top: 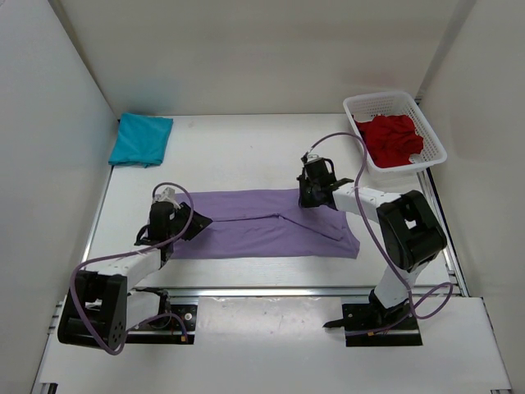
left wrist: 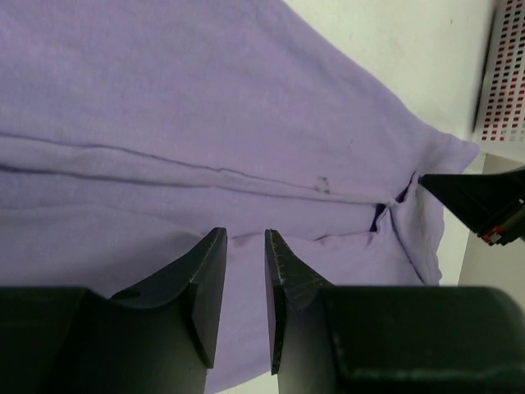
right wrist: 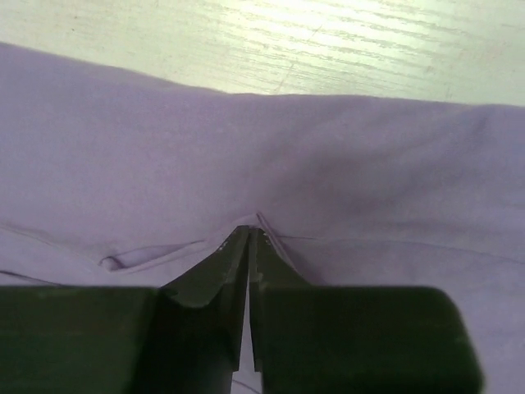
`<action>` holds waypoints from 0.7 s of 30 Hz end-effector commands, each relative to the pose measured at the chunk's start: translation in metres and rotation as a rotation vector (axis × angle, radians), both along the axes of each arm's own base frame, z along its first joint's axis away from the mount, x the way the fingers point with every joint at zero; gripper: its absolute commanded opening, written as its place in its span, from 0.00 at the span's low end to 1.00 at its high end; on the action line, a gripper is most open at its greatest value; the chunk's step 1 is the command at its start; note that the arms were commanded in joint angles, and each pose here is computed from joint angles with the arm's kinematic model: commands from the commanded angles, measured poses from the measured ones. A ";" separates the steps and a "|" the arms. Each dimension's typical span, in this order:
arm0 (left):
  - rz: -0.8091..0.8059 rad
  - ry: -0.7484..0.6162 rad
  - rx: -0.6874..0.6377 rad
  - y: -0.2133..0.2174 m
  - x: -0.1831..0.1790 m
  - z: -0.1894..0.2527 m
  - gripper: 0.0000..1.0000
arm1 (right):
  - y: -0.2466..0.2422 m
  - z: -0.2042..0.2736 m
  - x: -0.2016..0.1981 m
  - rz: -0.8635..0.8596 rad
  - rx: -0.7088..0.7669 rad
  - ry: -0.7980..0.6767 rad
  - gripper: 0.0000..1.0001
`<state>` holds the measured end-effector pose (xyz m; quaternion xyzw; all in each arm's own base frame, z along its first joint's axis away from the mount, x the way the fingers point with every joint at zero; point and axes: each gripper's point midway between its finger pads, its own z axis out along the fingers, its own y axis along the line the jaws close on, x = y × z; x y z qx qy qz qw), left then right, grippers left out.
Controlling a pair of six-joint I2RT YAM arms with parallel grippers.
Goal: Fold and stack the t-shirts
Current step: Fold the other side of the tshirt into a rectangle
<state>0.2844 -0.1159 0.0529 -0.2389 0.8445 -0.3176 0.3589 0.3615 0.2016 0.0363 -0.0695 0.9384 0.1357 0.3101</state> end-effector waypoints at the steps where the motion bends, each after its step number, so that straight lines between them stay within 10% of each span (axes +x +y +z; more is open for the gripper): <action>1: -0.018 -0.062 -0.002 -0.006 0.001 0.011 0.36 | -0.003 0.007 -0.002 -0.021 -0.034 -0.037 0.02; 13: -0.057 -0.113 -0.049 -0.026 0.007 0.030 0.36 | 0.023 0.020 -0.088 0.013 -0.011 0.015 0.00; 21: -0.093 -0.117 -0.046 -0.036 0.002 0.032 0.37 | 0.006 0.051 -0.019 -0.019 0.054 -0.116 0.20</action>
